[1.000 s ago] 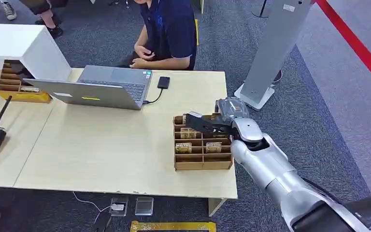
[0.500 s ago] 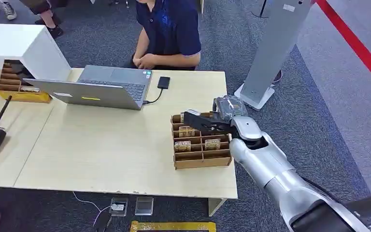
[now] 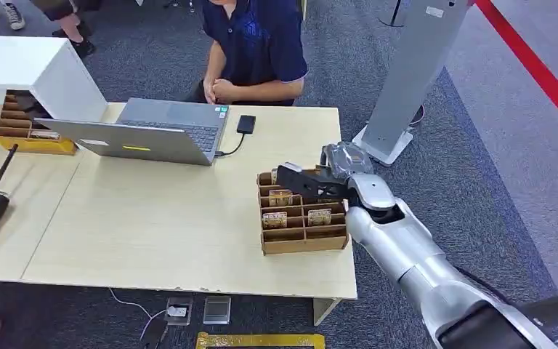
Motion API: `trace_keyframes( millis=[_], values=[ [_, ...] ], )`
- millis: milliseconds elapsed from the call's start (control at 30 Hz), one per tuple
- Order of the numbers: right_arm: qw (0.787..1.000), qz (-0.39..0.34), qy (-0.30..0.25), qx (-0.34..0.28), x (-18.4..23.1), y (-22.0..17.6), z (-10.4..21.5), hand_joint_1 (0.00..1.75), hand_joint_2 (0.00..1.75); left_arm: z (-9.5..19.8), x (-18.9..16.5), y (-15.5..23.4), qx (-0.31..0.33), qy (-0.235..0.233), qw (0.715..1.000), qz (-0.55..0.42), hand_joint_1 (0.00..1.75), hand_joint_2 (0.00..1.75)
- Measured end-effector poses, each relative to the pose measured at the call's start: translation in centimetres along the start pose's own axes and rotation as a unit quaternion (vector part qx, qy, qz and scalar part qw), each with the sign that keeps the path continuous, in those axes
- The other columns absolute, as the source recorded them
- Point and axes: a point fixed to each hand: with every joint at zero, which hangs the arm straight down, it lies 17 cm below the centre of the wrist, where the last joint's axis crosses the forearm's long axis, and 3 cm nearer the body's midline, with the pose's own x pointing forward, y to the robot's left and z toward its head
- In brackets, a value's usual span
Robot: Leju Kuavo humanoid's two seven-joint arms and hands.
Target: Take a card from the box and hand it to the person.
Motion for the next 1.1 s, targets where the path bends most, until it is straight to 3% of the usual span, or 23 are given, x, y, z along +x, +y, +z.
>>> trace_keyframes(
  millis=[267,367,533,767,933,1100],
  values=[
    [0.999,-0.007,0.009,-0.053,-0.2,-4.5,0.3,1.73,1.75,0.0,0.0,0.0,0.000,0.000,1.000,0.004,0.00,0.00],
    [0.997,-0.008,0.014,-0.079,-1.0,-7.3,0.8,1.64,1.75,0.0,0.0,-0.2,-0.004,-0.002,1.000,0.006,0.00,0.00],
    [0.991,-0.045,-0.025,-0.123,0.1,-13.1,2.7,1.64,1.75,0.1,0.1,-0.2,-0.004,-0.004,1.000,0.010,0.00,0.00],
    [0.976,-0.099,-0.076,-0.181,1.1,-18.7,5.1,1.43,1.75,0.1,0.1,-0.2,-0.004,-0.004,1.000,0.011,0.00,0.00],
    [0.954,-0.099,-0.120,-0.256,1.7,-23.2,6.0,1.48,1.75,0.1,0.5,-0.5,-0.012,-0.016,1.000,0.001,0.00,0.00],
    [0.941,-0.084,-0.140,-0.296,2.5,-24.8,5.3,1.48,1.75,0.2,1.0,-0.9,-0.020,-0.026,0.999,-0.009,0.00,0.00]
  ],
)
